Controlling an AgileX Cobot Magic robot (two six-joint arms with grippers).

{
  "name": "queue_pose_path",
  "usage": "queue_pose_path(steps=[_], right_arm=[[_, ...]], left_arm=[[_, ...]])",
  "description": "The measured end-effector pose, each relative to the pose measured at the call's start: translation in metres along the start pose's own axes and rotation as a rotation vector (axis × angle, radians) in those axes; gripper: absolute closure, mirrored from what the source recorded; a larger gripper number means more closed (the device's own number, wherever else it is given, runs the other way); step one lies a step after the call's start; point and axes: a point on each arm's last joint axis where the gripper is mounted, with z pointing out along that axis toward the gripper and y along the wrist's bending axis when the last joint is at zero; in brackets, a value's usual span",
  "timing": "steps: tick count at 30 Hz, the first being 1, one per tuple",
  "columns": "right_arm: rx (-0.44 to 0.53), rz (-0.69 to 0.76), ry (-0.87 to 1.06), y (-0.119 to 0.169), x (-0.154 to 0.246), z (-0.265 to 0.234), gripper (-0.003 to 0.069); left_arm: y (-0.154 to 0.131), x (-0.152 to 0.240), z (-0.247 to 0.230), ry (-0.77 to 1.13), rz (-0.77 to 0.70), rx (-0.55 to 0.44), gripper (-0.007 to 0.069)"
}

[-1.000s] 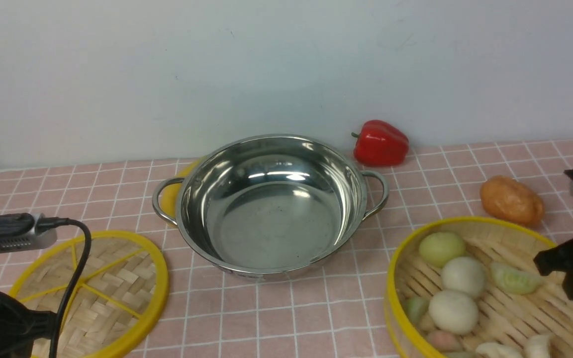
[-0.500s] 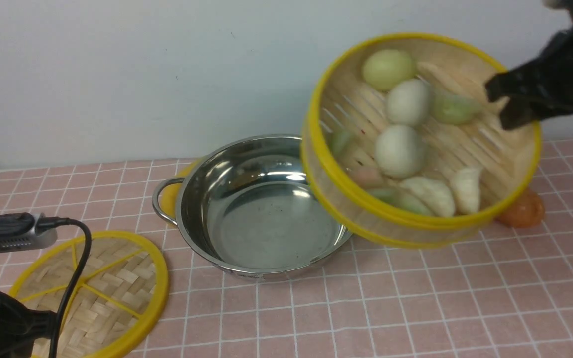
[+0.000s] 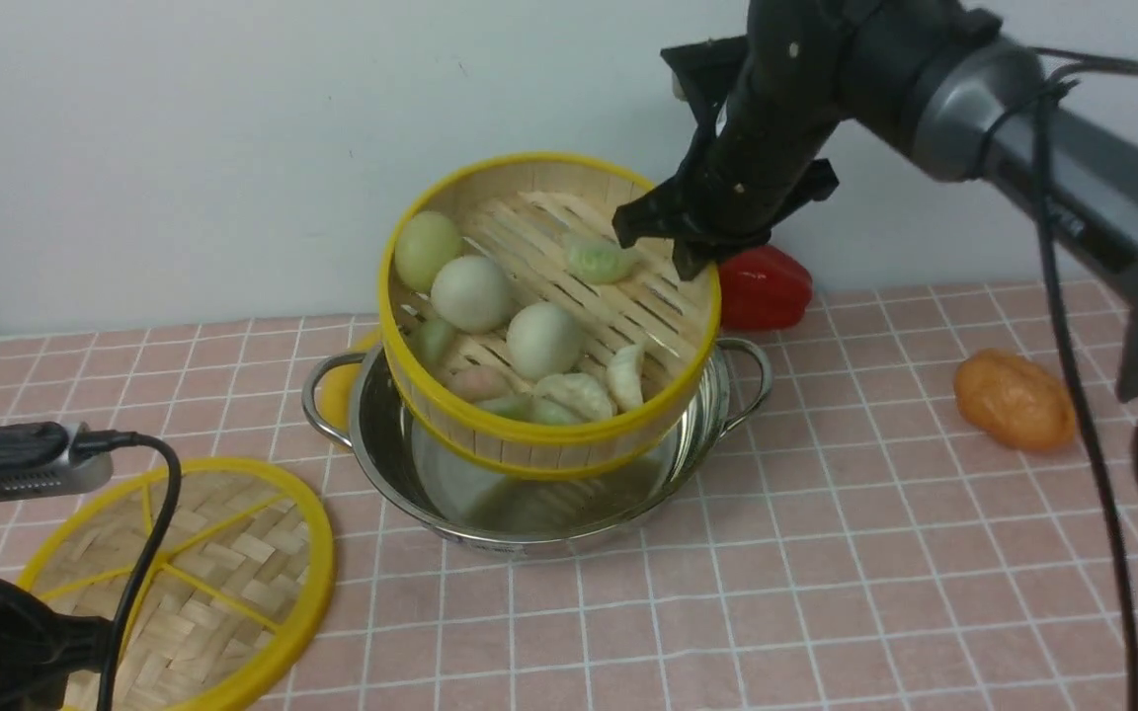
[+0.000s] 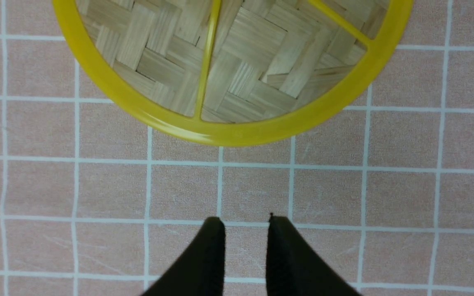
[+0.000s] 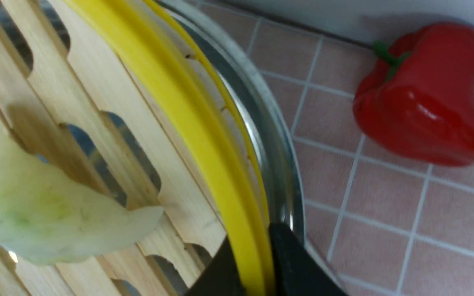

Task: Place the steamer in the pot on the pink tablecloth, and put the lid on the steamer.
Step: 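Place the bamboo steamer basket of food into the steel pot with the right gripper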

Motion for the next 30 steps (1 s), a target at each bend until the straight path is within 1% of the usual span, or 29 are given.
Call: queue_pose_path(steps=[5,12,17,24,27,28,29,30], right_arm=[[0.01,0.009,0.038,-0.002,0.004,0.035,0.0603],[0.008,0.02,0.106,-0.004,0.016,0.068,0.0603],[-0.02,0.041,0.129,-0.002,0.02,0.079,0.0603],[-0.024,0.042,0.13,-0.001,0.02,0.079,0.06],[-0.041,0.054,0.132,0.0,0.02,0.079,0.0542],[-0.042,0.055,0.132,0.001,0.02,0.079,0.0542],[-0.05,0.062,0.129,0.001,0.02,0.078,0.0503],[-0.056,0.066,0.128,0.002,0.02,0.077,0.0482]], left_arm=[[0.0,-0.001,0.0,-0.011,-0.001,0.001,0.0477],[0.0,-0.002,0.0,-0.02,-0.001,0.001,0.0477],[0.0,-0.002,0.0,-0.02,-0.001,0.001,0.0477],[0.0,-0.002,0.0,-0.025,0.0,0.0,0.0477],[0.0,-0.006,0.0,-0.068,0.0,-0.001,0.0477],[0.0,-0.006,0.0,-0.071,0.0,-0.001,0.0477],[0.0,-0.008,0.0,-0.09,0.0,-0.001,0.0477],[0.0,-0.009,0.0,-0.101,0.0,-0.001,0.0477]])
